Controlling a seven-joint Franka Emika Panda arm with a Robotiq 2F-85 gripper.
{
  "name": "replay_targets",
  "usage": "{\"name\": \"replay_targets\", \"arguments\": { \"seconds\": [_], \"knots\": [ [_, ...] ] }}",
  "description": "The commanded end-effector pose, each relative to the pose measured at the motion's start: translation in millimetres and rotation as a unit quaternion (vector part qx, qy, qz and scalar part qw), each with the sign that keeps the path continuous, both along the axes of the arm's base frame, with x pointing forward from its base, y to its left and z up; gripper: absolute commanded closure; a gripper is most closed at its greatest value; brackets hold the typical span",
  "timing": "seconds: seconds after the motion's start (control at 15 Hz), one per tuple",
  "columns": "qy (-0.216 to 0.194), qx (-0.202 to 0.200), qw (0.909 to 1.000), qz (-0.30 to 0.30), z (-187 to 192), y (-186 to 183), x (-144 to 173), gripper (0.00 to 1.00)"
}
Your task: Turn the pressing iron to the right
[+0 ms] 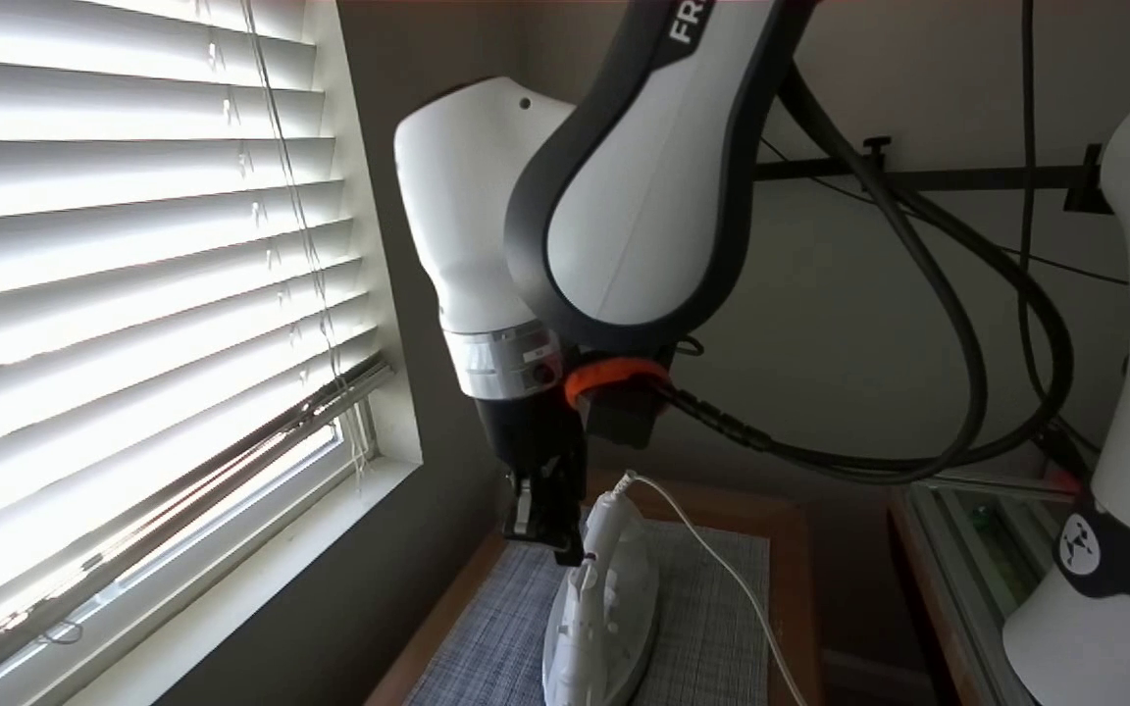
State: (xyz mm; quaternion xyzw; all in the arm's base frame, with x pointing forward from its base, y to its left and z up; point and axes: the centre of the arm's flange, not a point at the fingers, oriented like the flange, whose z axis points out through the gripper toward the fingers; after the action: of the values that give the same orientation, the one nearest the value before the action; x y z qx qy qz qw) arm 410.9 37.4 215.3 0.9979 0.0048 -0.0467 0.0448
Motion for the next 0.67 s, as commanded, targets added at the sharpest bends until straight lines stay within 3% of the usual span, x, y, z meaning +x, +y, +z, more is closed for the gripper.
{"name": "replay_targets", "arguments": {
  "seconds": [0.0,0.6],
  "knots": [
    [-0.023,-0.006,0.9997,0.0,-11.5,0.0,-14.3,1.0],
    [-0.055,-0.016,0.9982,-0.016,-21.4,-8.6,-21.8,1.0]
  ]
}}
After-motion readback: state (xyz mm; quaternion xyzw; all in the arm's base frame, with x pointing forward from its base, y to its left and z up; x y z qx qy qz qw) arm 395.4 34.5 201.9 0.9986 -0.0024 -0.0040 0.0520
